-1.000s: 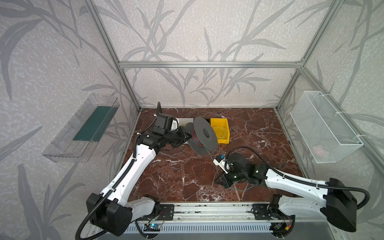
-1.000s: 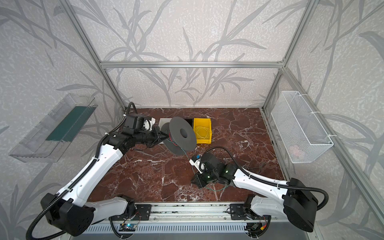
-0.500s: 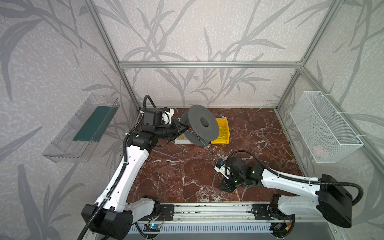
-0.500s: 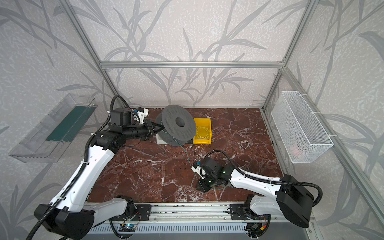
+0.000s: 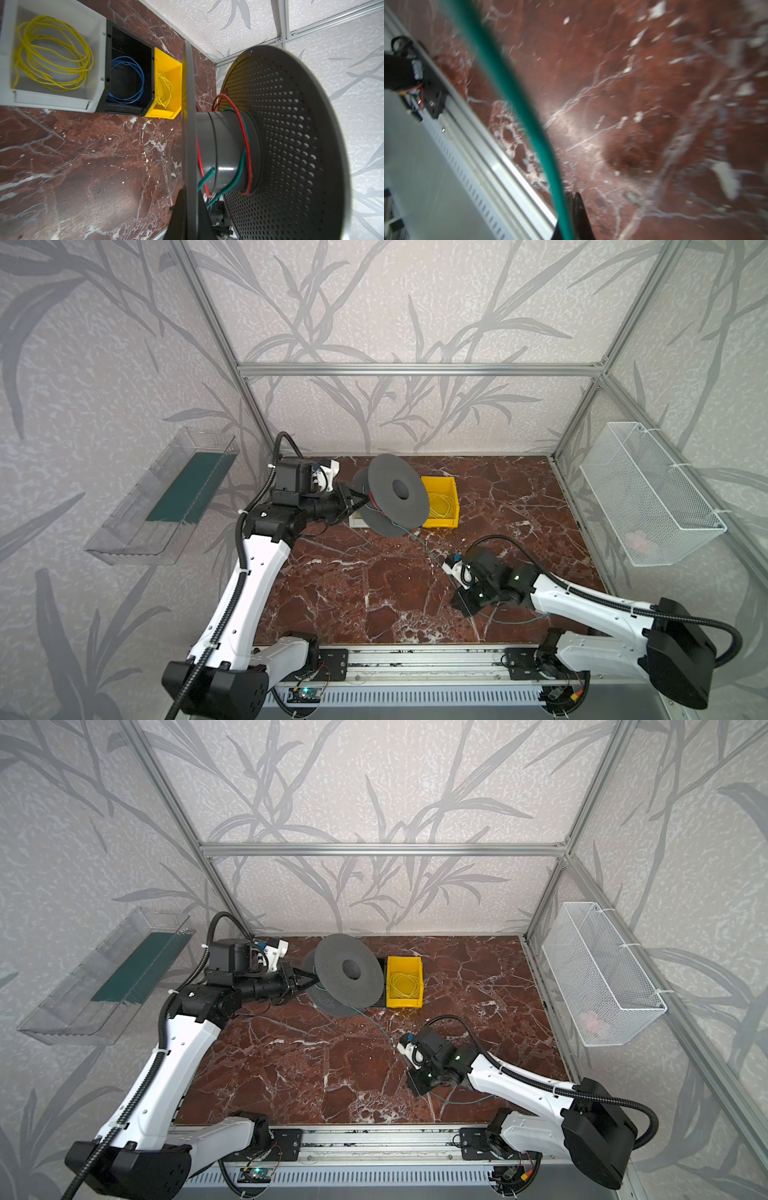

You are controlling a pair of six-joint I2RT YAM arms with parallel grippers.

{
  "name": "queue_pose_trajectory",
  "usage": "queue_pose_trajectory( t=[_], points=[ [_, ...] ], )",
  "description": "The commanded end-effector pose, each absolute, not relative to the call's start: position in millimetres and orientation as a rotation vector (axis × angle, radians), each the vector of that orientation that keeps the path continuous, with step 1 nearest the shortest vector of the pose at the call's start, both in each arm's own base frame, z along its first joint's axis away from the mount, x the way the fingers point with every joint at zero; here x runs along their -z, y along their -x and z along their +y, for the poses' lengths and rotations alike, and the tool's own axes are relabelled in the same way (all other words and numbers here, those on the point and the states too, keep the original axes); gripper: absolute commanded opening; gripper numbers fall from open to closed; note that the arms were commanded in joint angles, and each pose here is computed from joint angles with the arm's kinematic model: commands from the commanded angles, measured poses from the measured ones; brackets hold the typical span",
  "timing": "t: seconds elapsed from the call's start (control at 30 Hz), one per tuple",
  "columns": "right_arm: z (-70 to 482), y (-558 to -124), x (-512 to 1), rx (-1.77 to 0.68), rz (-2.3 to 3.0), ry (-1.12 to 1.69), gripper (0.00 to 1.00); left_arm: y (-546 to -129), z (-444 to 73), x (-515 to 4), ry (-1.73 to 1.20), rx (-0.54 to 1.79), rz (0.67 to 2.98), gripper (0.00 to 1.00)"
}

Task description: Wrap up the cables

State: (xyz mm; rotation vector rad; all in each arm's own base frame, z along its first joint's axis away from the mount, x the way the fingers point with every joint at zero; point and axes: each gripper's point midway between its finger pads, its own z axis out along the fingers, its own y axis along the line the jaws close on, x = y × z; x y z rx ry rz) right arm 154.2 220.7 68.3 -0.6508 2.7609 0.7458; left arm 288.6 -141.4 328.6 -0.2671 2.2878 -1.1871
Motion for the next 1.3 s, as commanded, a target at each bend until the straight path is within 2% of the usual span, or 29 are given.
queue_pose_trajectory(
  t=[0.0,0.1,0.37,0.47,0.57,0.7,0.83,0.87,0.97,1.17,1.27],
  points=[
    [185.1,-167.8,-63.2,-0.707,2.903,0.441,0.0,-248.4,-147.3,-383.1,-0.004,1.236,2.124,0.0],
    [183.4,-205.4,-78.4,-0.743,2.884,0.32,0.0,-228.7,-142.2,-362.0,-0.021,1.174,2.202,0.0],
    [201.9,-300.6,-108.9,-0.709,2.832,0.354,0.0,-178.6,-151.1,-303.7,-0.189,1.081,2.41,0.0],
    [210.4,-333.6,-125.9,-0.699,2.776,0.317,0.0,-157.4,-155.9,-273.6,-0.319,0.94,2.553,0.0],
    [229.4,-351.7,-147.9,-0.741,2.732,0.362,0.0,-157.7,-147.7,-240.2,-0.326,0.716,2.719,0.0],
    [243.0,-356.1,-179.0,-0.542,2.71,0.538,0.0,-167.3,-146.6,-211.1,-0.347,0.511,2.819,0.0],
    [259.1,-352.7,-225.1,-0.655,2.631,0.553,0.0,-182.5,-124.5,-183.1,-0.329,0.138,2.902,0.0],
    [265.1,-348.0,-239.8,-0.683,2.607,0.576,0.0,-185.3,-124.5,-179.0,-0.324,0.103,2.917,0.0],
    [285.9,-325.7,-282.6,-0.77,2.523,0.67,0.0,-201.0,-134.0,-177.7,-0.279,0.068,2.895,0.0],
    [334.0,-272.6,-352.1,-1.105,2.283,0.763,0.0,-240.4,-180.5,-208.5,-0.213,0.207,2.712,0.0],
    [347.2,-249.3,-376.6,-1.24,2.209,0.808,0.0,-253.9,-181.9,-208.6,-0.157,0.142,2.69,0.0]
  ],
)
